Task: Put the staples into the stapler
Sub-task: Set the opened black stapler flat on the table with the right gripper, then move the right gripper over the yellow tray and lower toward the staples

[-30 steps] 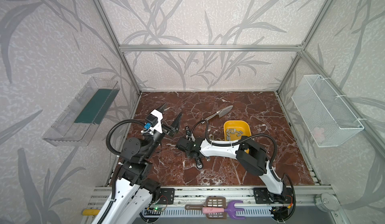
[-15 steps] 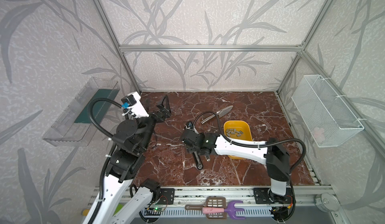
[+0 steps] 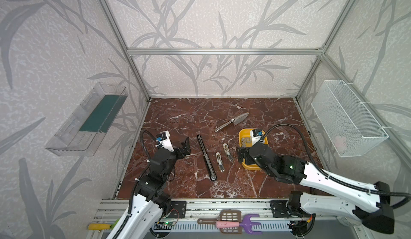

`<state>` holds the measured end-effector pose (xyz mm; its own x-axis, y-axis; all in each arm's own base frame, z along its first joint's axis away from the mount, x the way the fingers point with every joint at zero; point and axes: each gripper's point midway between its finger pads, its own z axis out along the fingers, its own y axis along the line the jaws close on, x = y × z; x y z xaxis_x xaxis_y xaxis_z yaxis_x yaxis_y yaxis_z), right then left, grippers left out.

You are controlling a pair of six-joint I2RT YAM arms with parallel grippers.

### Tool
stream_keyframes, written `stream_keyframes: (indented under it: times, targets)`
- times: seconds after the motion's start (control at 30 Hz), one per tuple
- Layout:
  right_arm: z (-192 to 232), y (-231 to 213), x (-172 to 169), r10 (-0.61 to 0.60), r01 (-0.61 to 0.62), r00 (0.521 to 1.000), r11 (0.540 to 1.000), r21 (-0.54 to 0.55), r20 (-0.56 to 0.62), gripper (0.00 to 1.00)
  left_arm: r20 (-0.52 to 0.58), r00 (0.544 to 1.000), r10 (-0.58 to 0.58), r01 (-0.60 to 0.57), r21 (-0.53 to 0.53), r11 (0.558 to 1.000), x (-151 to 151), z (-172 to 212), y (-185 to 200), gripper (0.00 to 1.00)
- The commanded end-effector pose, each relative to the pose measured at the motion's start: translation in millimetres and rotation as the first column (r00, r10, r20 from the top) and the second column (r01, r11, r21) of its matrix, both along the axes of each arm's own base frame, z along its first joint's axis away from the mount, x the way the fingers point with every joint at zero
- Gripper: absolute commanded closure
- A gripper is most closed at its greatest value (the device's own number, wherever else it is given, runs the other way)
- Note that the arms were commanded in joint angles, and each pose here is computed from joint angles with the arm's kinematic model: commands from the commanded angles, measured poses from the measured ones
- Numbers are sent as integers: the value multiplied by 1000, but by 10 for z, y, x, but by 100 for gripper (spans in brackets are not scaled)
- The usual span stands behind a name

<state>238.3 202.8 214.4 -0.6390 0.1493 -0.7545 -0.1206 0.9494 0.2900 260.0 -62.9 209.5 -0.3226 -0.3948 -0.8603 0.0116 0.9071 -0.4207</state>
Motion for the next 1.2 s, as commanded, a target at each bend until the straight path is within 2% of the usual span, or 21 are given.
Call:
stream_keyframes:
  times: [0.0,0.03,0.1,0.13,0.23,0.33,0.43,0.5,0.57,0.63,0.7,0.77,0.87,0.93,1.07,1.17]
  targets:
    - [6,-87,159,-24,34,997,990,134,-78,1,16,992,122,-120,-81,990,-30,334,186,1]
    - [-8,-82,208,-5,16,997,990,141,-81,1,-29,978,205,-207,-97,974,-60,325,320,1]
    - [41,-64,269,67,-66,997,996,66,-24,1,-94,960,263,-271,-94,958,-133,347,423,1]
    - [40,-115,304,51,-51,999,998,31,-3,1,-115,950,292,-303,-95,948,-163,337,471,1]
    - [32,-121,334,80,-80,995,997,2,52,1,-100,935,340,-352,-145,925,-128,232,521,1]
    - [-138,-316,291,17,-19,999,998,-62,-41,1,-91,929,358,-368,-164,915,-111,121,542,1]
    - [-333,-550,251,-75,60,993,985,-164,-87,2,-84,908,411,-418,-87,904,-215,64,695,1]
    - [-479,-636,226,-98,73,989,975,-210,-110,11,-57,889,455,-456,-5,890,-303,90,836,1]
    - [-647,-707,211,-126,86,981,965,-249,-149,21,-54,842,537,-535,44,844,-415,90,1016,1]
    - [-811,-664,245,-112,59,972,968,-246,-208,31,-71,803,592,-587,85,805,-488,59,1129,1]
    - [-944,-631,279,-116,52,960,969,-242,-255,45,-86,804,589,-583,85,808,-469,31,1108,1]
    - [-1058,-596,268,-118,45,948,969,-245,-294,47,-113,804,584,-578,84,812,-431,-30,1071,1]
    - [-1165,-547,215,-97,12,933,971,-240,-346,47,-144,779,610,-606,71,792,-468,-71,1099,1]
    - [-1201,-592,167,-124,33,922,969,-246,-366,50,-153,774,614,-610,76,789,-494,-89,1111,1]
    - [-1372,-522,18,-84,15,906,986,-168,-414,50,-160,782,602,-594,102,798,-522,-191,1110,1]
    - [-1516,-572,-123,-78,6,891,987,-161,-447,50,-187,756,628,-612,140,779,-648,-319,1184,1]
